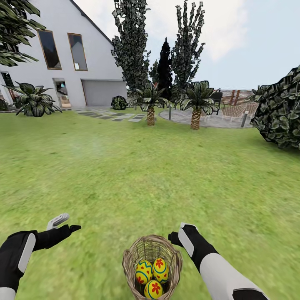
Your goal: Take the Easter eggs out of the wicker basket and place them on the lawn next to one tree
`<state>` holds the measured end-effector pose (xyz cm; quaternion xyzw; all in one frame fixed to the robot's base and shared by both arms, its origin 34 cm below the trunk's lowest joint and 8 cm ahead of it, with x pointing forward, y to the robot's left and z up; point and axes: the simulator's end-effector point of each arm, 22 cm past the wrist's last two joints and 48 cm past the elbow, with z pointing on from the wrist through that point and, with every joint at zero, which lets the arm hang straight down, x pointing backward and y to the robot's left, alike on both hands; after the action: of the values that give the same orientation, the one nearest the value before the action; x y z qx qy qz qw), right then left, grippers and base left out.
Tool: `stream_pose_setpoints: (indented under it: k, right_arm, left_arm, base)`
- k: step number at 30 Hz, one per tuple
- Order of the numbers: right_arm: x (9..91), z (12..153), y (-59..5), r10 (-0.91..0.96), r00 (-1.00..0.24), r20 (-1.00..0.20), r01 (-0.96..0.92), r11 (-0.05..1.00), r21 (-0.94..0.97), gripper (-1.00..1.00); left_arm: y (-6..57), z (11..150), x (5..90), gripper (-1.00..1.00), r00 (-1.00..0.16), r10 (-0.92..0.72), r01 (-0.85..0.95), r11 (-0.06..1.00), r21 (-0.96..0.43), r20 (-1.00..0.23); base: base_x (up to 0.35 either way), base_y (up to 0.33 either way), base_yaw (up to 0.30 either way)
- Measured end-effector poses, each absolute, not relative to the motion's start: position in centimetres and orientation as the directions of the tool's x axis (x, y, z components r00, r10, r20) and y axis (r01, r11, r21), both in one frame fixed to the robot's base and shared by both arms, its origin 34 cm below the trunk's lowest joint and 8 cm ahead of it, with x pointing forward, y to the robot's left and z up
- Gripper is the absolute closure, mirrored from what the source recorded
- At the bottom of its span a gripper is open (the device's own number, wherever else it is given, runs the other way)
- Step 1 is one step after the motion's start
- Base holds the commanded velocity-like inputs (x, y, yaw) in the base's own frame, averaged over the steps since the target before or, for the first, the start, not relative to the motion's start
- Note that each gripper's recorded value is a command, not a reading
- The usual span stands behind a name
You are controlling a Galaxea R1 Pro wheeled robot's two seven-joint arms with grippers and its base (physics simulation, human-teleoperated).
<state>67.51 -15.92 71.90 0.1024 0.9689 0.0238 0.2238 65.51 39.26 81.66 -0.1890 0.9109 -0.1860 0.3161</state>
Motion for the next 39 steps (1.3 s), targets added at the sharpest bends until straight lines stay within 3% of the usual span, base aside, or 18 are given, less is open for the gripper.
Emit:
stream_pose_setpoints:
  k: [39]
  right_arm:
    - [68.2, 66.2, -16.0, 0.215, -0.867, -0.45, 0.193, 0.977, 0.095, -1.0]
  left_arm:
    - [39.3, 75.5, 65.5, -1.0, -0.728, -0.462, -0.226, 0.859, -0.458, -0.507]
  base:
    - [0.0, 0.0, 0.0]
